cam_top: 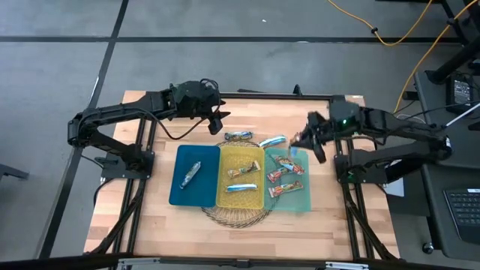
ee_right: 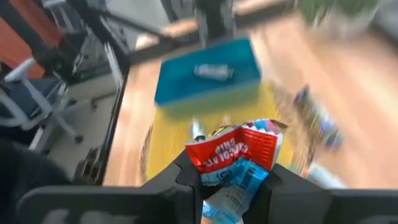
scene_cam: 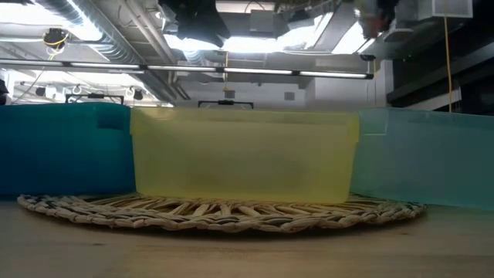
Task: Pick and place Granola Bars by type
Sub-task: Put the red granola bar into the green bin
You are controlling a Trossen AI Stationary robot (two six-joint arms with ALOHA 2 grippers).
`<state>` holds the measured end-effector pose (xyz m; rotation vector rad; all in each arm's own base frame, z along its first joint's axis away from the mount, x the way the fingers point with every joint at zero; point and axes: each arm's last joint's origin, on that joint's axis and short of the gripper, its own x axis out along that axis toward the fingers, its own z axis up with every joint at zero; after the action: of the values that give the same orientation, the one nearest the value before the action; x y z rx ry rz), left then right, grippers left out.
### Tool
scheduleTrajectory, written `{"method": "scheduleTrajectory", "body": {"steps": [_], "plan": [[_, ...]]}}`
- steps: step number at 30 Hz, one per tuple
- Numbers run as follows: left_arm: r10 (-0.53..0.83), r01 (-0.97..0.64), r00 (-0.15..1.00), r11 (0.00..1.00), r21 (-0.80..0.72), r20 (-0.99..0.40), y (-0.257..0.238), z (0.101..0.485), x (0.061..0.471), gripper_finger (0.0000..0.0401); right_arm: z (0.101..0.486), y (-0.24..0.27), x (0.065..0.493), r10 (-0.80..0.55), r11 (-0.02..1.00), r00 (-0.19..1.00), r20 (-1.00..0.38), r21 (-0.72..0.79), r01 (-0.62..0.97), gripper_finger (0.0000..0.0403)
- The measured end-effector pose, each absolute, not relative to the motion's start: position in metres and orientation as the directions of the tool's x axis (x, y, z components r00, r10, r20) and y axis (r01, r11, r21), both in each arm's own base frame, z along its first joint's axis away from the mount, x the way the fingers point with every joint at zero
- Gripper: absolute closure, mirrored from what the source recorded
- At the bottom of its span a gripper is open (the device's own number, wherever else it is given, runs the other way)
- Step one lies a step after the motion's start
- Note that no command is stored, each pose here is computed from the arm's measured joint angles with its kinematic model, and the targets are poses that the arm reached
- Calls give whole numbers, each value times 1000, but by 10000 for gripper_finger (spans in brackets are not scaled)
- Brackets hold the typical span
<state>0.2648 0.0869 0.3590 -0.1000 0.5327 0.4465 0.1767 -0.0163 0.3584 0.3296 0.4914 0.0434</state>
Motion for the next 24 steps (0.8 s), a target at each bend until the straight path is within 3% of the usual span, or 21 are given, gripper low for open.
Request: {"method": "scheduleTrajectory", "body": {"steps": [7, 24], "plan": [[382, -428, 764, 903, 36, -520, 87, 358, 264, 200, 337, 20, 187, 143, 927, 764, -629, 356, 120, 327], [358, -398, 730, 915, 63, -582, 85, 352, 261, 204, 242, 102, 246, 52, 941, 403, -913, 181, 288, 335]]}}
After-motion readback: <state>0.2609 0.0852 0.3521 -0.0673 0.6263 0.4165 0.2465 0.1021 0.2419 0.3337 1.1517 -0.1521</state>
